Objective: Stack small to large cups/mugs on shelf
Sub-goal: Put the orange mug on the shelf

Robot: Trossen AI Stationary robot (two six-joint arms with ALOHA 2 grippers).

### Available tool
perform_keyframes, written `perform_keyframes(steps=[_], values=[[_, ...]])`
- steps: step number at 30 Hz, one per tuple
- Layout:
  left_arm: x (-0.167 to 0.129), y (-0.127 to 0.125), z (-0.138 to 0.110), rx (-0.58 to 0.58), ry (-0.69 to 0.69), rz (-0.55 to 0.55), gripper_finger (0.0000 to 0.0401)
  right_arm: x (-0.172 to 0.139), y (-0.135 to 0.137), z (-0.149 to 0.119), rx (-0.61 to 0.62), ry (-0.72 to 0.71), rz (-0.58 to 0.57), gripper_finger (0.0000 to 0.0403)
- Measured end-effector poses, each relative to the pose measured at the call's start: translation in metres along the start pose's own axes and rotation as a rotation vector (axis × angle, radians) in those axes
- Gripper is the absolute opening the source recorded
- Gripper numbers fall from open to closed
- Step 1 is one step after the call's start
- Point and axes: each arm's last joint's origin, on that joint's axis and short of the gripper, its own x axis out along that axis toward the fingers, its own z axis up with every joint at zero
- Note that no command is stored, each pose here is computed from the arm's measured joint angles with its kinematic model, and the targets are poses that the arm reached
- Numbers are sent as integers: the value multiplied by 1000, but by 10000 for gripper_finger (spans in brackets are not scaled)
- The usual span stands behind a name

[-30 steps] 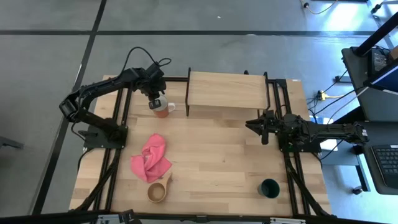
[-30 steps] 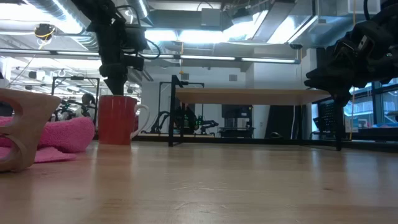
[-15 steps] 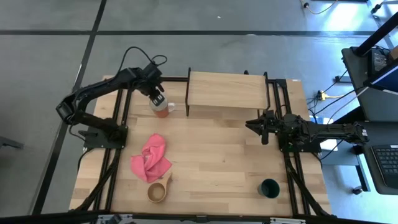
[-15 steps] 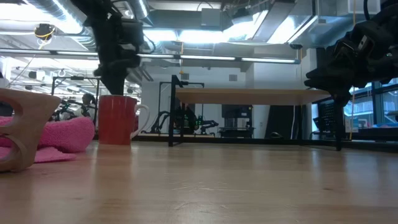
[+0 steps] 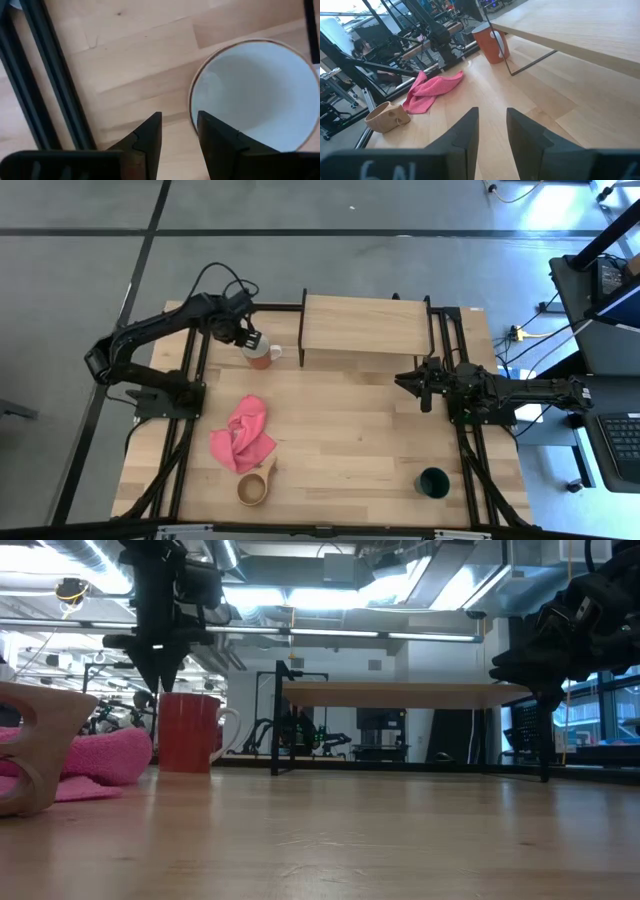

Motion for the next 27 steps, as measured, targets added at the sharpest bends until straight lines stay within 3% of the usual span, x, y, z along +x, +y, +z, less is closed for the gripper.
perform_keyframes(steps=[11, 19, 27], values=[[0, -10, -5, -27, -22, -15, 121, 0, 0, 0, 0, 0, 0, 101], [35, -7, -21, -77, 41, -21, 121, 0, 0, 0, 0, 0, 0, 101], [39, -11, -25, -56, 22, -22, 121, 0, 0, 0, 0, 0, 0, 101]])
